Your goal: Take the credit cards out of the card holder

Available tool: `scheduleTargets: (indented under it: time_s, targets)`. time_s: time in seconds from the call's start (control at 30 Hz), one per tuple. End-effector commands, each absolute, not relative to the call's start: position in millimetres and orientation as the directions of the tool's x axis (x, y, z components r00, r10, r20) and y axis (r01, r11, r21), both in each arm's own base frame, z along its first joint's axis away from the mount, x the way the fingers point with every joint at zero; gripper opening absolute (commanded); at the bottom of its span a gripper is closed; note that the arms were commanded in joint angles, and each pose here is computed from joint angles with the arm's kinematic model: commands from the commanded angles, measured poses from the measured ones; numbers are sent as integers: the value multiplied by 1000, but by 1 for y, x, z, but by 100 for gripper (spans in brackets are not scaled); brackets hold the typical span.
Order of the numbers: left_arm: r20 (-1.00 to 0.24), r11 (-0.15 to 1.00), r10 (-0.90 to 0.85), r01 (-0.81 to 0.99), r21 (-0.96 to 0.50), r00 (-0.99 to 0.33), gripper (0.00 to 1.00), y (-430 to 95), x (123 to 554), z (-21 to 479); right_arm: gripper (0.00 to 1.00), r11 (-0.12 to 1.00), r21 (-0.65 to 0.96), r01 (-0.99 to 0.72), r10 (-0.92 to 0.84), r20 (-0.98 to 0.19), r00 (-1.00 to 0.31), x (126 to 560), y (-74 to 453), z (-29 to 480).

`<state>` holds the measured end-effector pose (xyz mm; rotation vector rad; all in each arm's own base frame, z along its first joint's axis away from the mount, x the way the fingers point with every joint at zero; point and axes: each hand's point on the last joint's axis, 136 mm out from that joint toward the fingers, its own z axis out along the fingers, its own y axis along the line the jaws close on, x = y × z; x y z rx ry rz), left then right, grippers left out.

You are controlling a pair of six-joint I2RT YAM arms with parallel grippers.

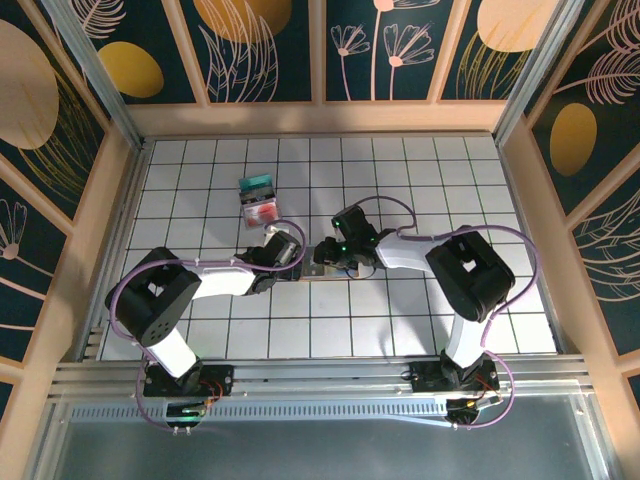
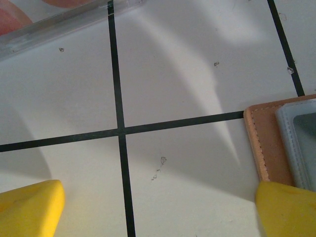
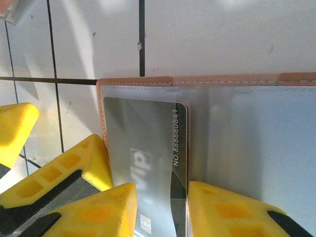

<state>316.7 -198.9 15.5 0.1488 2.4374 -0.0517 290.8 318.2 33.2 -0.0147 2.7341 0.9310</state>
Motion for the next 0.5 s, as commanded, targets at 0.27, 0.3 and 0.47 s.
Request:
scheduleTargets:
  time_s: [0.27,0.3,0.47]
  targets:
    - [-593,989,144,136,59,-792,99,-192,310,2,35,772,626,-109,47,-228,-973,287,330,31]
    - [-592,989,144,136,58,-793,99,-192,310,2,35,747,654,-117,47,-228,-973,287,333,36]
    - [-583,988,152,139,66,-798,99,-190,307,-1,33,628,760,-165,61,-260,-964,289,341,66]
